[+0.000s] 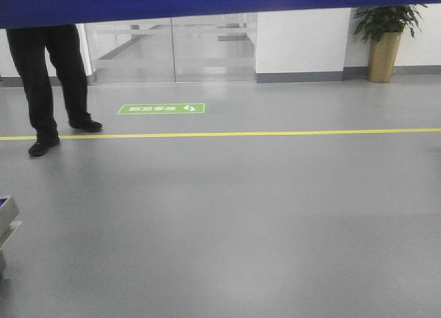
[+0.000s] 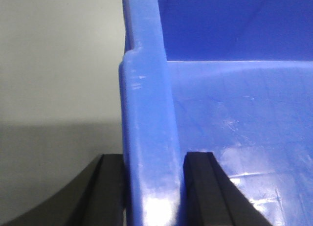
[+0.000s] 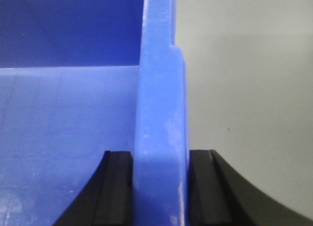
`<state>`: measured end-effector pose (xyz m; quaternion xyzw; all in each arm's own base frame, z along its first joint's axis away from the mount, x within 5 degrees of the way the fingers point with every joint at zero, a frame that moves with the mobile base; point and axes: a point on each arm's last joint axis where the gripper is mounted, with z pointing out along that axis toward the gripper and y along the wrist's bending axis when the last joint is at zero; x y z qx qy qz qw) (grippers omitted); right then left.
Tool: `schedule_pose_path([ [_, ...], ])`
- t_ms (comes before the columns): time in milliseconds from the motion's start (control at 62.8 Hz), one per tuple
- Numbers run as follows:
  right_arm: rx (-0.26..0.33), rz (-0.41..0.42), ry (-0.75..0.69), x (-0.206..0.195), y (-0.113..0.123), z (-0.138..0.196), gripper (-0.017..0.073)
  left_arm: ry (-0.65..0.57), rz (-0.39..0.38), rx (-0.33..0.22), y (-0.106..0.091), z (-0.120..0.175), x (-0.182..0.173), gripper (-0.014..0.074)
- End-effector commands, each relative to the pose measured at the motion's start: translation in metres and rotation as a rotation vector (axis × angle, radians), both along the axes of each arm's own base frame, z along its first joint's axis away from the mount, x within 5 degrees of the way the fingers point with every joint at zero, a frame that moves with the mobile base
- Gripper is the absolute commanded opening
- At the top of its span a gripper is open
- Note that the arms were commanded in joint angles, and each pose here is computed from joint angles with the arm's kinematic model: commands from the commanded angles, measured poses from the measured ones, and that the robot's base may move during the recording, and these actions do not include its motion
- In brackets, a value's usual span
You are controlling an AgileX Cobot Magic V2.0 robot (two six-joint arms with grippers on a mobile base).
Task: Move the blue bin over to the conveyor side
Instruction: 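Hold the blue bin with both grippers while driving across the floor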
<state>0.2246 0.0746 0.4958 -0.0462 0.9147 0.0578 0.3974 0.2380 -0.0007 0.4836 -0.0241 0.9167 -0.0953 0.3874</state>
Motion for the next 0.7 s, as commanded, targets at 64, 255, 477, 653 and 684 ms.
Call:
schedule_pose_path([
  [64,0.02,0.003,-0.127,-0.0043,-0.003,0.0158,-0.0079,-0.118,-0.016,-0.021,-0.0042,0.0157,-0.0057,-0.002],
  [255,0.02,0.003,-0.127,-0.0043,-0.003,0.0158,-0.0079,-0.118,-0.016,-0.021,-0.0042,0.0157,-0.0057,-0.002],
  [477,0.02,0.003,-0.127,-0.0043,-0.003,0.0158,-0.0079,-0.121,-0.015,-0.021,-0.0042,0.0158,-0.0056,-0.002],
  [653,0.02,0.003,-0.127,-0.0043,-0.003,0.0158,-0.0079,-0.121,-0.015,-0.021,-0.0042,0.0158,-0.0056,-0.002],
  [684,0.02,0.003,-0.127,-0.0043,-0.003,0.0158,-0.0079,-0.121,-0.015,-0.021,-0.0042,0.0158,-0.0056,-0.002],
])
